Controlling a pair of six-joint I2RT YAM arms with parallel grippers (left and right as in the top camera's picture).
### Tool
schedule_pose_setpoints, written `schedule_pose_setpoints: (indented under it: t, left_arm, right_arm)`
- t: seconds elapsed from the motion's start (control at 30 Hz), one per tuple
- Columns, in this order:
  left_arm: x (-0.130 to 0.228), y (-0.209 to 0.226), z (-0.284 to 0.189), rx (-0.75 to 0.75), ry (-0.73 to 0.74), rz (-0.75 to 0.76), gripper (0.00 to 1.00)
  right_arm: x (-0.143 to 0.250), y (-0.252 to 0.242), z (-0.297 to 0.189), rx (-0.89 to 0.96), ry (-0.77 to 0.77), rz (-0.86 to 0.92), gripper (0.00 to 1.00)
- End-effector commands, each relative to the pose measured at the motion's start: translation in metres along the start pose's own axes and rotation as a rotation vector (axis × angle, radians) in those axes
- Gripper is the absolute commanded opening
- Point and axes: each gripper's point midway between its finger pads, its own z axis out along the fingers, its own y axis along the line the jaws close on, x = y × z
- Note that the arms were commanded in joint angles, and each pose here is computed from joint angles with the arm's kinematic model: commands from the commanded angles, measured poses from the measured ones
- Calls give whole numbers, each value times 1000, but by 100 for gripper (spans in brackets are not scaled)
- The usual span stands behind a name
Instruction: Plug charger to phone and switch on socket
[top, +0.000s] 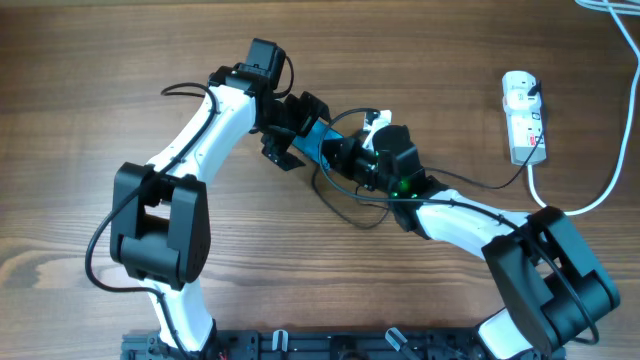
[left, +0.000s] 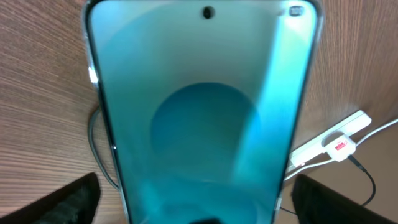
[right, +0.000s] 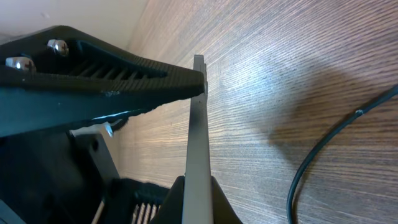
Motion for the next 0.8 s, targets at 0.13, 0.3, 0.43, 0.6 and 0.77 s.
schedule_pose_setpoints:
  t: [0.13, 0.3, 0.43, 0.6, 0.77]
  left_arm:
    - [4, -9, -4, 33, 3, 32, 100]
    - [-4, -26, -7, 100, -34, 257, 100]
    - [11, -45, -16, 225, 71, 375, 100]
    - [57, -80, -48, 503, 343, 523, 100]
    - [78, -101, -72, 616, 497, 489, 97]
  right_arm:
    - [-24, -9, -12, 2, 14, 129, 4]
    - [-58, -24, -60, 91, -34, 158, 4]
    - [-92, 9, -127, 53, -171, 102, 4]
    - [-92, 35, -218, 59, -428, 364, 4]
    - [-90, 23, -214, 36, -454, 730, 4]
